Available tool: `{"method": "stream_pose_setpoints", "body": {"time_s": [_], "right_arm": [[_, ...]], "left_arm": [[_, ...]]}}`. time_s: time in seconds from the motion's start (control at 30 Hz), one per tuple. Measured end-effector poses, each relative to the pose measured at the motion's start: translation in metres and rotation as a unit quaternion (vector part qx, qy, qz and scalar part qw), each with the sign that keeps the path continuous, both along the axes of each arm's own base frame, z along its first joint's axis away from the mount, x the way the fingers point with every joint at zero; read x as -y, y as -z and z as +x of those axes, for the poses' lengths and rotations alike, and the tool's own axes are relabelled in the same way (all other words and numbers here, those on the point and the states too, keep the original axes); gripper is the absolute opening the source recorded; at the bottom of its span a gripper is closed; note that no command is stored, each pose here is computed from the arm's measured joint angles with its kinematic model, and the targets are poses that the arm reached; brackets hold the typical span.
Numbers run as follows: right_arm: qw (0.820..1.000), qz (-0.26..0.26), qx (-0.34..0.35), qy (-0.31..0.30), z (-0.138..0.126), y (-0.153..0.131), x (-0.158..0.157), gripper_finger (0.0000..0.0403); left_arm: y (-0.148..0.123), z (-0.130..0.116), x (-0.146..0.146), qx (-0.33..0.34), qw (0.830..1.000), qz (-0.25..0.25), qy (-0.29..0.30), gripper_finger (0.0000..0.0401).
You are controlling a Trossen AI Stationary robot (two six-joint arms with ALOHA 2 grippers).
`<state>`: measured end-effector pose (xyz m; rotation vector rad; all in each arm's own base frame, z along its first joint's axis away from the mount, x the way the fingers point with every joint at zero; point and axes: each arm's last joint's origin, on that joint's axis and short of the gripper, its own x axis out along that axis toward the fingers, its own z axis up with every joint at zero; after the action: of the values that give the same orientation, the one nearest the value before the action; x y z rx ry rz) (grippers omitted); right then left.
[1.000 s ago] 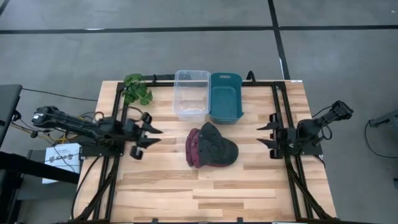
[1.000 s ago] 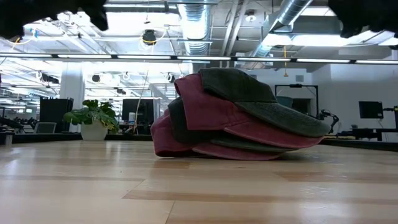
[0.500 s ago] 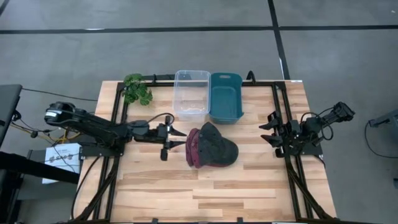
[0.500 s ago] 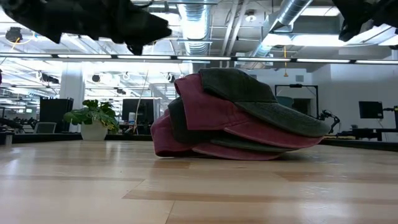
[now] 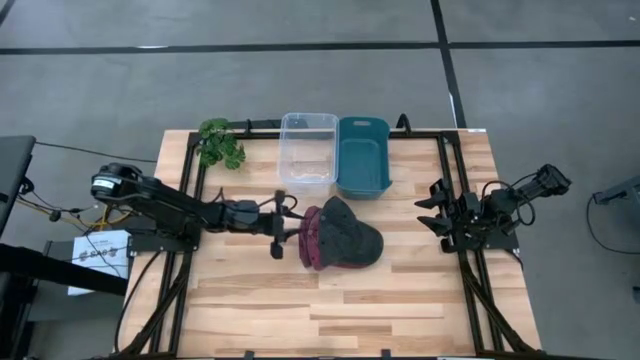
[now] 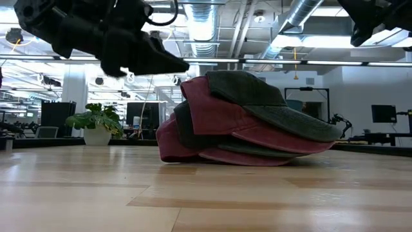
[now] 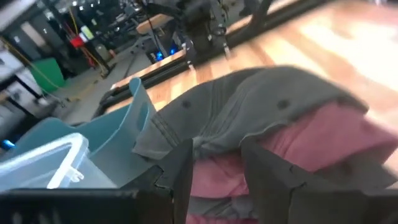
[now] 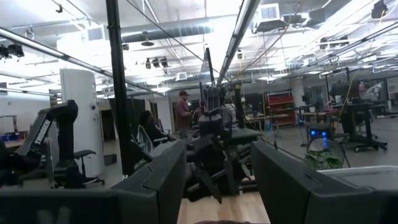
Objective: Pick & Place hat
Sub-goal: Put the black cap into the transparent bin
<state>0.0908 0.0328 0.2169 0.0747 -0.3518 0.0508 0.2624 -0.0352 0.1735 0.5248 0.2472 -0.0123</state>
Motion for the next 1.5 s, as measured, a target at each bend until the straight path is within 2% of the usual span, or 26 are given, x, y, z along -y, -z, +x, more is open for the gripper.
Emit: {"method": "stream_pose_setpoints", "body": {"time_s": [0.1,0.17,0.53,0.93,1.5], "right_arm": [[1.000,0.000,0.000,0.000,0.000,0.000,0.000,0.0170],[1.000,0.000,0.000,0.000,0.000,0.000,0.000,0.0170],[1.000,0.000,0.000,0.000,0.000,0.000,0.000,0.0170],[1.000,-0.004,-0.006,0.000,0.000,0.001,0.000,0.0170],[1.000,-0.004,-0.007,0.001,0.000,0.001,0.000,0.0170]], "left_arm": [[0.003,0.002,-0.001,0.000,0.999,0.048,-0.017,0.0135],[0.002,0.003,-0.002,0.006,0.998,0.062,-0.022,0.0135],[-0.005,0.008,-0.003,0.021,0.998,0.059,-0.021,0.0135],[0.014,0.017,-0.021,-0.019,0.996,0.064,-0.053,0.0135],[0.026,0.038,-0.019,-0.040,0.995,0.069,-0.051,0.0135]]}}
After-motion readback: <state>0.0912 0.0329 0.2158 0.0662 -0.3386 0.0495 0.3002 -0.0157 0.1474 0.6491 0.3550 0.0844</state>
